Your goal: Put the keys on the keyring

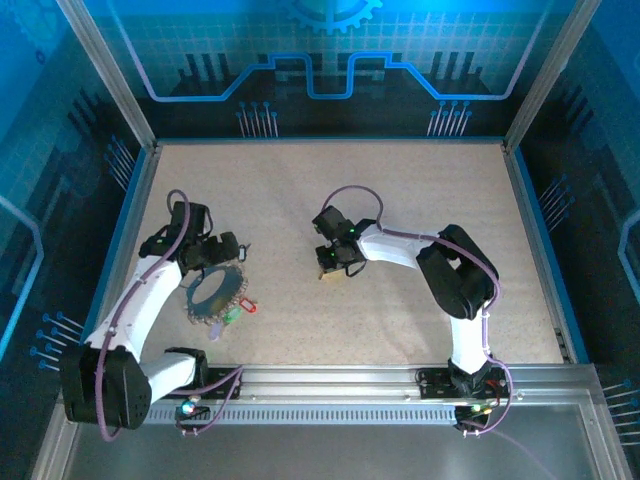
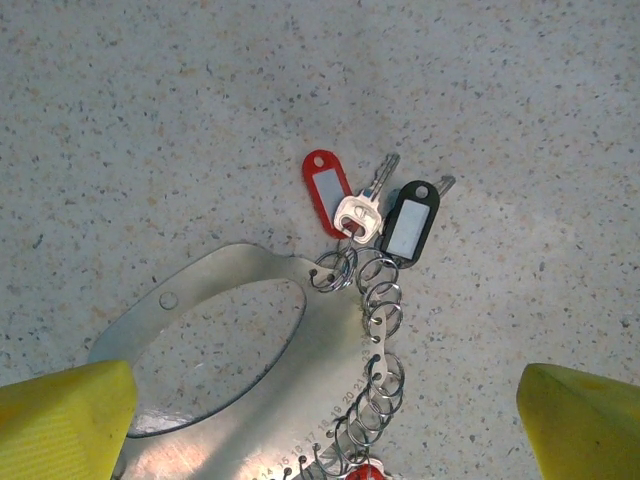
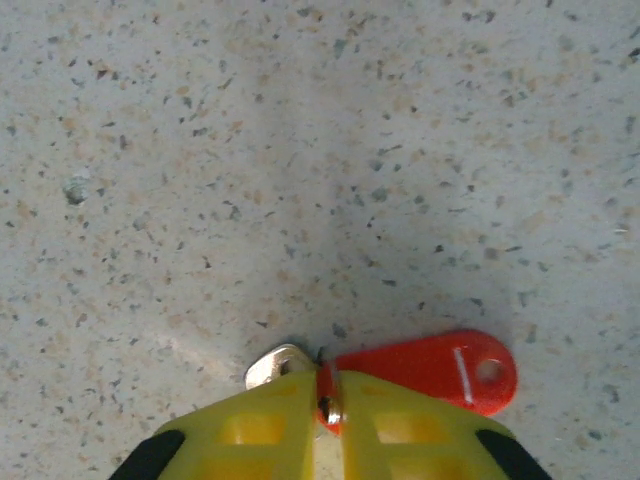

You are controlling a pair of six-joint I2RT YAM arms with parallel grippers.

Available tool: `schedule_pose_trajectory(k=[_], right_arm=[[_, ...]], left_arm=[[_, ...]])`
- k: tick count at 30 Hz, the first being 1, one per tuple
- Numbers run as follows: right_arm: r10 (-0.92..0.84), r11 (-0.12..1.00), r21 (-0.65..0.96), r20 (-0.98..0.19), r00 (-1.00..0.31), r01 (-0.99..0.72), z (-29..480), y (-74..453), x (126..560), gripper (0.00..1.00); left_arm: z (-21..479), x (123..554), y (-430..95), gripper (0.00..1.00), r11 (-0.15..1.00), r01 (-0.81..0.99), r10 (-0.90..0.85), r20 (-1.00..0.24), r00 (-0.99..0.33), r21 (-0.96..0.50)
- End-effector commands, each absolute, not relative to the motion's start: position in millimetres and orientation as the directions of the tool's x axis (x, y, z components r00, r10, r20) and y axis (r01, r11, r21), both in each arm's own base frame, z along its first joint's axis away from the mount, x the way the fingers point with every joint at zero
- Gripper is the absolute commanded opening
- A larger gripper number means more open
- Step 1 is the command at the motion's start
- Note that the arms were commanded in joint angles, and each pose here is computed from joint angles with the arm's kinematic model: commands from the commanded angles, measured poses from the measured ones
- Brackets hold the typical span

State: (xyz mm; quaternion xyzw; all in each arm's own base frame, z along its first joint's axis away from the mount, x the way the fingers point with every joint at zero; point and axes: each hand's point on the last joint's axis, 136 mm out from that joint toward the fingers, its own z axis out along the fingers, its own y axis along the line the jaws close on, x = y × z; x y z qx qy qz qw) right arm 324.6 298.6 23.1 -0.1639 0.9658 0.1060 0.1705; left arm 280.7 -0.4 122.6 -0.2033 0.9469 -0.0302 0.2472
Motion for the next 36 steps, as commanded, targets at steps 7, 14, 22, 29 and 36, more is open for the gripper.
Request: schedule_pose_trajectory(k=[7,14,22,29,36], right_arm=[[-0.292,0.919,0.130,-0.414,-0.862,-0.373,37.8,291.9,322.8,0.05],[-0.249,0.906,0.167,-0.532,-0.809,-0.389,66.4,263.7,316.4,0.00],[-0.219,0.843,0.148,-0.784,-0.581,-0.517,137.1,248.2,301.6,0.00],[-0.159,0.843,0.165,-0.832,-0.531,-0.512,152.7,240.6,296.5,0.00],[-0.132,0.873,0.137,-0.858,-0.497,-0.468,163.7,221.6,292.5,0.00]], left_arm=[[65.1,262.2,-18.5,0.99,0.794,-0.564,-0.603,-0.182,-0.777,-0.226],[38.7,265.7,-27.5,0.99,0.766,-0.576,-0.631,-0.163,-0.759,-0.283],[21.7,266.8,-47.1,0.99,0.769,-0.522,-0.607,-0.166,-0.777,-0.369],[10.5,274.1,-60.1,0.99,0.809,-0.451,-0.542,-0.179,-0.821,-0.378],[7.8,279.9,-101.2,0.99,0.858,-0.331,-0.428,-0.191,-0.883,-0.392]])
